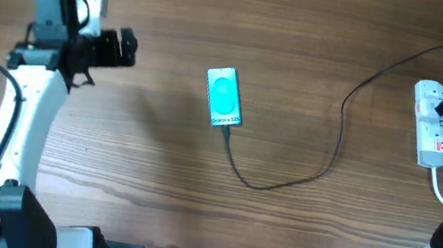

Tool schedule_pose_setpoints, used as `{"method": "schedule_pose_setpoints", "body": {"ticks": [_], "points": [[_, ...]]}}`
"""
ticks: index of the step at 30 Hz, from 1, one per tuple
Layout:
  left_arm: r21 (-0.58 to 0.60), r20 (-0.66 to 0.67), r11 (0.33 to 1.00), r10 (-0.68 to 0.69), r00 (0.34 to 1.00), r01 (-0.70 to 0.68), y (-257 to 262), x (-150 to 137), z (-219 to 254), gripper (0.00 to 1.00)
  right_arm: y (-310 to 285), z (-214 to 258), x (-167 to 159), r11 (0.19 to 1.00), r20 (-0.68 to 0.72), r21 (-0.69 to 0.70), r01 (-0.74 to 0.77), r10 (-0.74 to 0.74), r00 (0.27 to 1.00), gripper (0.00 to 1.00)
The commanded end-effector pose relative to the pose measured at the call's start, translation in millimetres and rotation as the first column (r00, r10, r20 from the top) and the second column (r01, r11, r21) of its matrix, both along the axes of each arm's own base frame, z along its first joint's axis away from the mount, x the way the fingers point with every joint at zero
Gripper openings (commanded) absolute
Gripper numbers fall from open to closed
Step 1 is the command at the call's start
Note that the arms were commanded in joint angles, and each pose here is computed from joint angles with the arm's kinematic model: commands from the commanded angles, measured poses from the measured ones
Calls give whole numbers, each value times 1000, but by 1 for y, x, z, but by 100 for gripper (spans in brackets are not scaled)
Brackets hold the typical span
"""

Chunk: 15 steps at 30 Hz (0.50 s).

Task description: Plug charger to phone and switch on socket

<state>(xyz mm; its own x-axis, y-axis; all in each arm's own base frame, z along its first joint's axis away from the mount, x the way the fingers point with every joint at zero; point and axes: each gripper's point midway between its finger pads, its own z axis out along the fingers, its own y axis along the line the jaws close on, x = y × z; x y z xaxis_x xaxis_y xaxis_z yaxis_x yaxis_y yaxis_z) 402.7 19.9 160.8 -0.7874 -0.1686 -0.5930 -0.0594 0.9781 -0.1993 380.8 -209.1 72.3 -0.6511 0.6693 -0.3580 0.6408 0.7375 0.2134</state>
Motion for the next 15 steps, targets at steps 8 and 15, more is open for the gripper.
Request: {"method": "schedule_pose_setpoints", "body": {"ticks": [8, 15], "points": [[-119, 9, 986, -120, 993, 120, -36, -24, -71, 100, 2, 4, 2, 1000, 13, -4, -23, 23, 1000, 100], [-118, 11, 986, -120, 993, 120, -40, -55, -96, 100, 2, 4, 2, 1000, 13, -4, -23, 23, 1000, 100]]}}
